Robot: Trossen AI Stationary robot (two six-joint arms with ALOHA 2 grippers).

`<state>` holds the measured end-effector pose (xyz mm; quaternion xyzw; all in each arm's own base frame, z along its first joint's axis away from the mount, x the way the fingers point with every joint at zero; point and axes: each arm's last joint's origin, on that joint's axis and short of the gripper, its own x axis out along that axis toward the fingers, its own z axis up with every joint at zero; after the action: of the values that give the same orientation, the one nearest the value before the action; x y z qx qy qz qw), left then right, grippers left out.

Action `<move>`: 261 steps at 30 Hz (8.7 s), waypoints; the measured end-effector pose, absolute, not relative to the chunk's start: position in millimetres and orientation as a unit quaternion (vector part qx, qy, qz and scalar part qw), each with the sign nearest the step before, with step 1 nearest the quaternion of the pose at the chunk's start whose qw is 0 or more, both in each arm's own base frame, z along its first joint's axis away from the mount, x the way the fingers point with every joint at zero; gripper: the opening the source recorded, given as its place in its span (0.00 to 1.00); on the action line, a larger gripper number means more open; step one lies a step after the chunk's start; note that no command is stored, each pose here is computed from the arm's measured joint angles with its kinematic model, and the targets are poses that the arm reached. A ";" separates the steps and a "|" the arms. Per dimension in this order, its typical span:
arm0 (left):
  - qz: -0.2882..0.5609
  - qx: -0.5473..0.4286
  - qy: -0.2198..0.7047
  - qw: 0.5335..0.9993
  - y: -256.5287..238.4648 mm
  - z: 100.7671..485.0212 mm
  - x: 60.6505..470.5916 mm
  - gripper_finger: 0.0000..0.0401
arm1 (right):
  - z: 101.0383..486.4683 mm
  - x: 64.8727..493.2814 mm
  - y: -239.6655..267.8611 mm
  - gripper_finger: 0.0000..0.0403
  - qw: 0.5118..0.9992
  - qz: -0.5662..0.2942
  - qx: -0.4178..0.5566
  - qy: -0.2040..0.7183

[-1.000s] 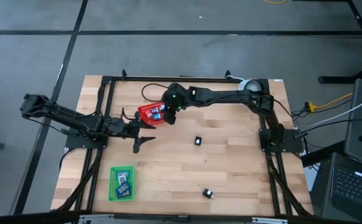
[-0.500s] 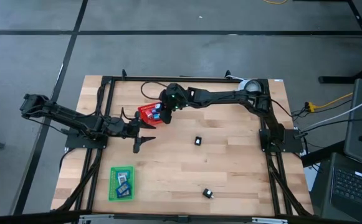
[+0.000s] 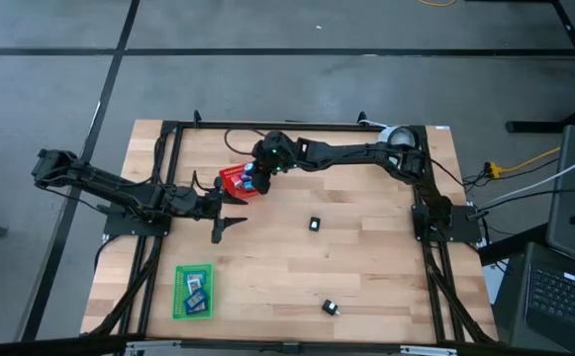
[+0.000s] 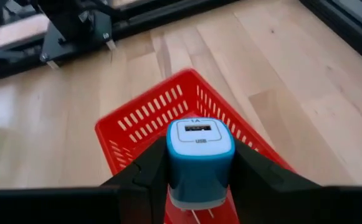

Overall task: Pick & Place Office items
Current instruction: Put the light blue charger adapter into the red bin, then put the top black charger adapter into the red bin, then put the black charger adapter into the red bin

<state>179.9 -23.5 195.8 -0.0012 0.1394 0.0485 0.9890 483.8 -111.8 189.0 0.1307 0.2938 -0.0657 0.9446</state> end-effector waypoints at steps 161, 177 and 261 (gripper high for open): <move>-0.066 0.052 0.180 0.980 -31.8 175.9 195.0 0.53 | 137.1 359.5 39.3 0.36 0.622 -0.476 0.379 0.493; 0.056 0.097 0.141 0.984 -21.7 196.3 180.4 0.53 | 144.4 392.0 32.6 0.36 0.726 -0.401 0.405 0.386; 0.063 0.084 0.149 0.983 -9.4 212.1 133.4 0.53 | 222.4 451.7 82.7 0.61 0.758 -0.301 0.281 0.505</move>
<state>133.4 -9.4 212.1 0.0837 0.1485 0.0629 0.9834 451.7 82.7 222.4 0.2812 0.5054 -0.3013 0.7581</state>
